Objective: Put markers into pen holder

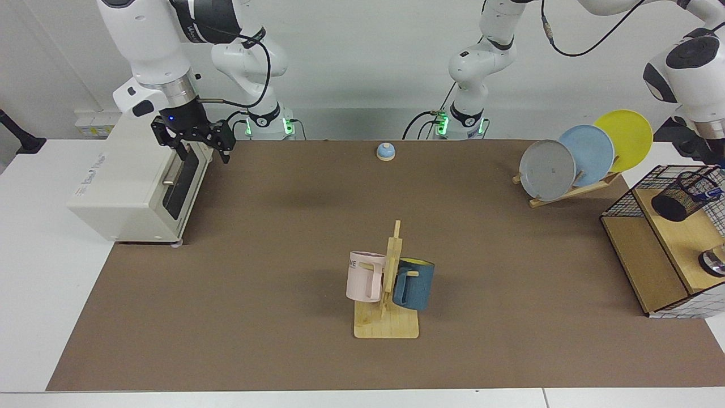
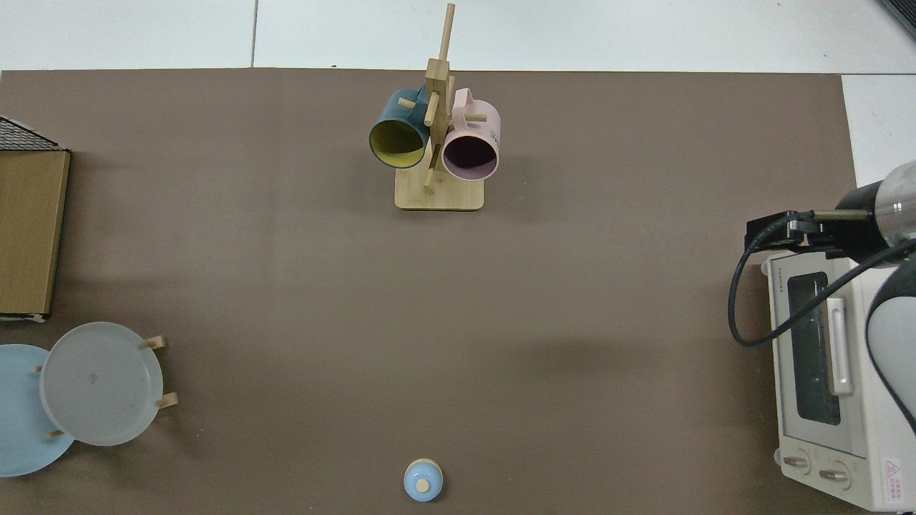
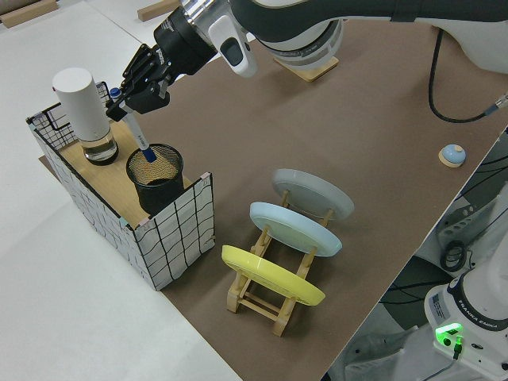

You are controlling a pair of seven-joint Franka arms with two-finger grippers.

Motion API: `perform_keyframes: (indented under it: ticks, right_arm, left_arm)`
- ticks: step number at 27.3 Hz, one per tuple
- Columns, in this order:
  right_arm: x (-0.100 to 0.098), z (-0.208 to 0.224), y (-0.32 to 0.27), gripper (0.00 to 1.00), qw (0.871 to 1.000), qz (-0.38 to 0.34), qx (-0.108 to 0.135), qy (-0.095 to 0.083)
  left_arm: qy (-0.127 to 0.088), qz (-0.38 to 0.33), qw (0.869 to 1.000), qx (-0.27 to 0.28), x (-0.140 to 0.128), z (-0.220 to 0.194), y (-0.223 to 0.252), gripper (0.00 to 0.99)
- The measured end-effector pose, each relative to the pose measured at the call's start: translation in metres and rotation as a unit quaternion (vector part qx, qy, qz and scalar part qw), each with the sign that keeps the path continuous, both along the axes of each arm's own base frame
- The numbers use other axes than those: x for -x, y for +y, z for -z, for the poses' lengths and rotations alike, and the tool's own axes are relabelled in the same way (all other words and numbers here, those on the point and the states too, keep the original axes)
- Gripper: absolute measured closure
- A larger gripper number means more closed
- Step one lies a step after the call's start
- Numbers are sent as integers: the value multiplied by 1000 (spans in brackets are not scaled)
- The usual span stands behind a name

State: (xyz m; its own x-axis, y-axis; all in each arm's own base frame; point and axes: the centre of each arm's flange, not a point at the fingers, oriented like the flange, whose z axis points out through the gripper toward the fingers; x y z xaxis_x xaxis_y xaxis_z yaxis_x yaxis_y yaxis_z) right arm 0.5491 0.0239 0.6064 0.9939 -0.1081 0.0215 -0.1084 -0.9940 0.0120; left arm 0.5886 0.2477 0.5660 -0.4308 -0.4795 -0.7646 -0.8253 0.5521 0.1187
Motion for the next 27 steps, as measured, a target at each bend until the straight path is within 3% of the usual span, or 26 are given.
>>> perform_keyframes:
  ticks: [5,11,12,17,18,22,27]
  right_arm:
    - [0,0,0,0,1000,0,0,0]
    - [0,0,0,0,1000,0,0,0]
    - [0,0,0,0,1000,0,0,0]
    - [0,0,0,0,1000,0,0,0]
    - [0,0,0,0,1000,0,0,0]
    - [0,0,0,0,1000,0,0,0]
    - [0,0,0,0,1000,0,0,0]
  left_arm:
    - [0,-2,1000,4,0,2,1,784]
    - [-8,-4,1000,2,-1,-10,1,480]
    - [-10,-6,1000,0,-1,-14,0,379]
    - [-19,-11,1000,9,-4,-34,-14,141]
    - [-24,-13,999,19,-5,-38,-19,35]
    - [-42,-27,996,71,-8,-57,-42,0]
    - [-83,-87,982,147,-8,-72,-64,0]
